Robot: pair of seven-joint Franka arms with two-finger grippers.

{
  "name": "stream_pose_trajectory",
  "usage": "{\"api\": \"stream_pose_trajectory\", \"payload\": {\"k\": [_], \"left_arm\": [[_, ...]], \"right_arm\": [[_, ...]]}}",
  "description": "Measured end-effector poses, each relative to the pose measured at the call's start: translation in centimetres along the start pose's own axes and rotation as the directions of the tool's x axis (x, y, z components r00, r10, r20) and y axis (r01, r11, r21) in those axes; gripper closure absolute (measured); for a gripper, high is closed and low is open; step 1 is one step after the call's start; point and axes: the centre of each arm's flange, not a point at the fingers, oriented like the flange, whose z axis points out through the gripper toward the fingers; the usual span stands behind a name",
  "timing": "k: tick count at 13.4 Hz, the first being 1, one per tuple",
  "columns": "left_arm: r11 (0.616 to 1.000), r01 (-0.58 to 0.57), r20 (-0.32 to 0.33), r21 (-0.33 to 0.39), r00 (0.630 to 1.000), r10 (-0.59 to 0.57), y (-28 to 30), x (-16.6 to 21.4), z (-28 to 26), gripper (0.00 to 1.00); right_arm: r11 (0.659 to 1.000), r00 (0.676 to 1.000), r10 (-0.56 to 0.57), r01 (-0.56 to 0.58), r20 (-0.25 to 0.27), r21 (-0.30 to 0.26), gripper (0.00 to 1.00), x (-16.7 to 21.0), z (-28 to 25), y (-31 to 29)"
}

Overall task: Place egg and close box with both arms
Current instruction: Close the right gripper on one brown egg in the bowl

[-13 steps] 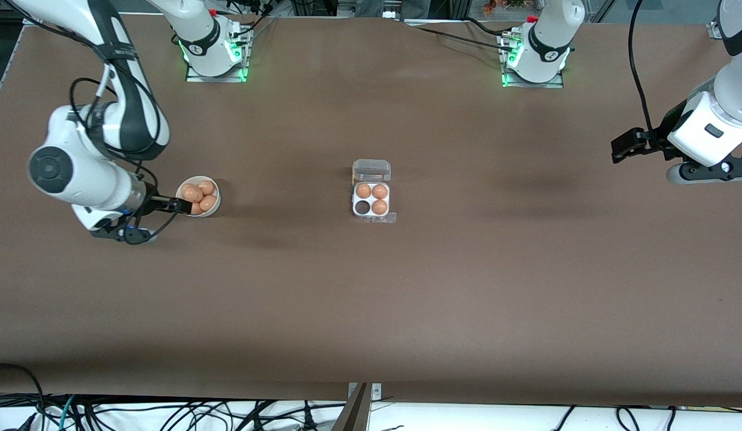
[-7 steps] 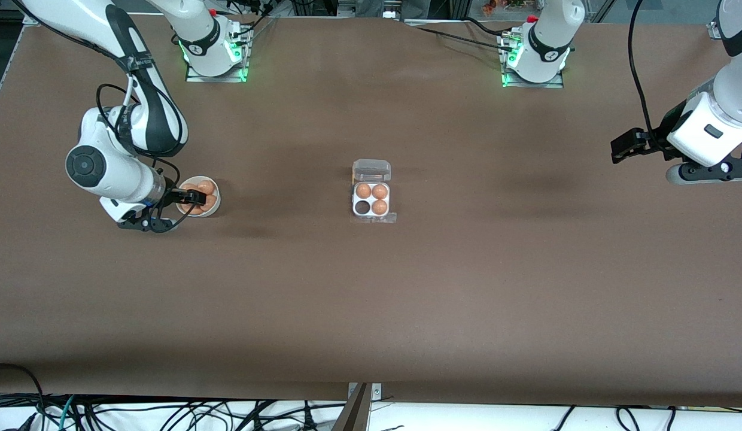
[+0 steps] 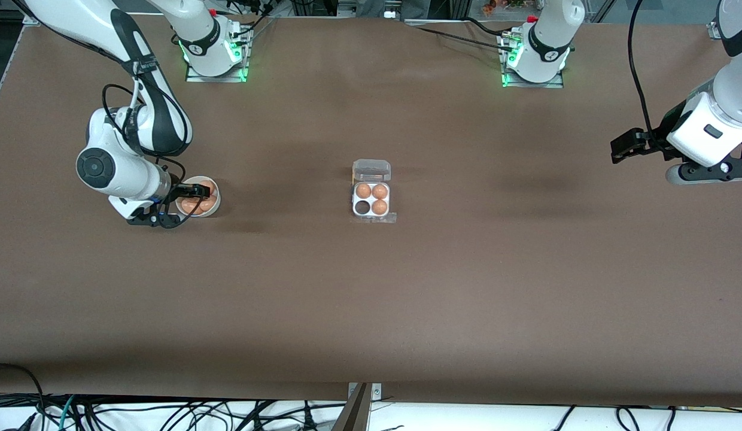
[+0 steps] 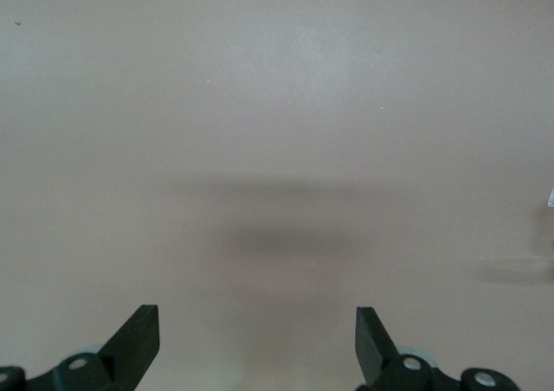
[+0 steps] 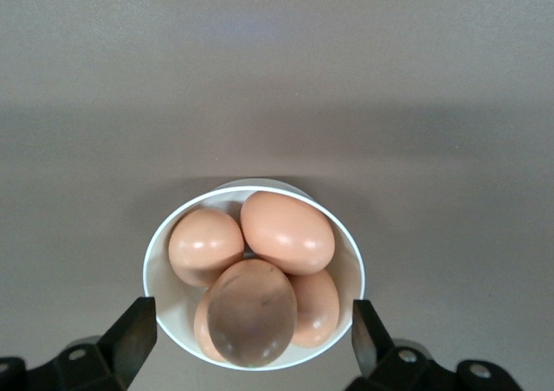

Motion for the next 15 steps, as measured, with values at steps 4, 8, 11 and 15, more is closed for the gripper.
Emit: {"api": "stream_pose_trajectory", "payload": {"k": [4,8,11,15], "left_arm": [[1.000,0.000,0.000,0.000,1.000,0.000,0.0,0.0,0.0,0.00],[1.000,-0.001,0.008,0.001,1.000,0.001,0.1,0.2,0.4,0.00],[1.000,-0.001,0.013,0.002,1.000,0.001,0.1,0.4,0.7,0.00],[1.000,-0.001,0.013,0.002,1.000,0.001,0.1,0.4,0.7,0.00]], "right_arm": [[1.000,1.000,-0.001,0.001,0.010,-0.001,0.00,0.1,0.9,0.0],[1.000,1.000,-0.004,0.004,0.003,-0.001,0.14,0.3,0.9,-0.1],[1.000,1.000,-0.007,0.007,0.004,-0.001,0.33,0.3,0.9,-0.3],[1.000,1.000,-0.008,0.008,0.009,-0.001,0.52,0.3,1.3,-0.3]]}}
